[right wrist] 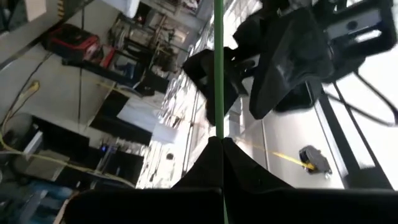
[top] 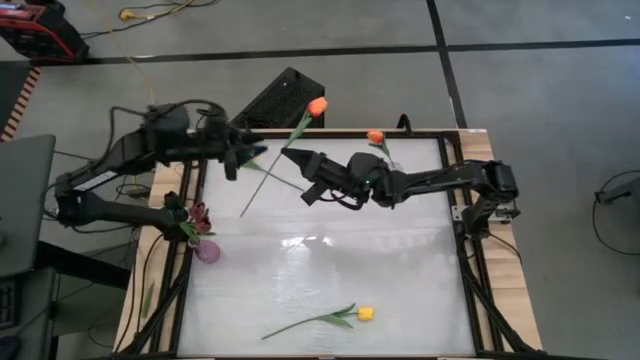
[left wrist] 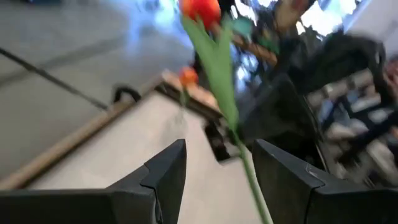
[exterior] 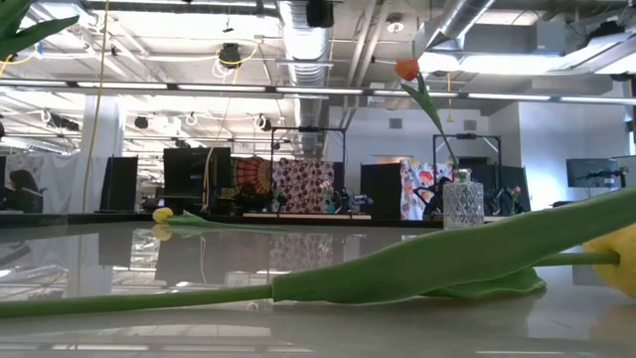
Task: Sort flowers into vase by color
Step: Put the orange tulip into the transparent vase
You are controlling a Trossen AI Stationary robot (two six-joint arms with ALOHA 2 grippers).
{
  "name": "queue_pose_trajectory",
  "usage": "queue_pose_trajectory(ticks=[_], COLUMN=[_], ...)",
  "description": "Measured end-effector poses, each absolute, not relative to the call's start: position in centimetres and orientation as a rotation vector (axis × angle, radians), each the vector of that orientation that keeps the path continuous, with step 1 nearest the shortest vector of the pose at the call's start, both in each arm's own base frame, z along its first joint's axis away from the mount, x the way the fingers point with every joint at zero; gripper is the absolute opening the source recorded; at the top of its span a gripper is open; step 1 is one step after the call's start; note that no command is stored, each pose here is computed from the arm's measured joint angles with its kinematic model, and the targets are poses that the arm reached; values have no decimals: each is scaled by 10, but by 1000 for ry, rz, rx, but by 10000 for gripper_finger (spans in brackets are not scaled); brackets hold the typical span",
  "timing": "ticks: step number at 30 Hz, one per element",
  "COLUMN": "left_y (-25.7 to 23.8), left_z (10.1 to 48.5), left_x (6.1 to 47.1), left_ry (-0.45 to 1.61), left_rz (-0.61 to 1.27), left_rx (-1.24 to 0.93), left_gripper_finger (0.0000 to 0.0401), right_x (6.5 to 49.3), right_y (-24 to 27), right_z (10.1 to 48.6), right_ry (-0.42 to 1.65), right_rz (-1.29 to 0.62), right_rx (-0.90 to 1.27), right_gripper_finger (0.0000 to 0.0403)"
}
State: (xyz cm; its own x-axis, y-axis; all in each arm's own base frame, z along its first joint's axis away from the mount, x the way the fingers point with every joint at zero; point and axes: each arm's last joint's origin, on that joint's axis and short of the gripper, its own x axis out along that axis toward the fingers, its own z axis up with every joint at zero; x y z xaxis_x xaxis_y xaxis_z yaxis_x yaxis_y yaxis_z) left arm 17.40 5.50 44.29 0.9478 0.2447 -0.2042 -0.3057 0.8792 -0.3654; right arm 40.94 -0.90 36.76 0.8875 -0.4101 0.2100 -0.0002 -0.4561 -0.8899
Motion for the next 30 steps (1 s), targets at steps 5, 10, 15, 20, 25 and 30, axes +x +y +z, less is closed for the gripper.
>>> queue_pose_trajectory(ticks=[5,10,15,20,25,30], left_y=[58,60,60,60,60,60], left_z=[428,419,417,415,414,413], left_x=[193,199,200,200,199,198], left_ry=[280,352,367,390,412,419], left_rz=[205,211,198,198,197,209], left_rx=[-440,-448,-425,-407,-356,-325], left_gripper_finger=[174,174,174,149,52,6], right_x=[420,419,420,420,420,420], right_y=[-17,-23,-29,-34,-34,-34], right_z=[355,356,354,351,351,351], right_ry=[276,263,279,314,307,304], right_rz=[-494,-483,-482,-454,-455,-453], right_rx=[-2005,-2001,-1991,-1997,-1997,-1997], right_gripper_finger=[17,17,17,17,19,48])
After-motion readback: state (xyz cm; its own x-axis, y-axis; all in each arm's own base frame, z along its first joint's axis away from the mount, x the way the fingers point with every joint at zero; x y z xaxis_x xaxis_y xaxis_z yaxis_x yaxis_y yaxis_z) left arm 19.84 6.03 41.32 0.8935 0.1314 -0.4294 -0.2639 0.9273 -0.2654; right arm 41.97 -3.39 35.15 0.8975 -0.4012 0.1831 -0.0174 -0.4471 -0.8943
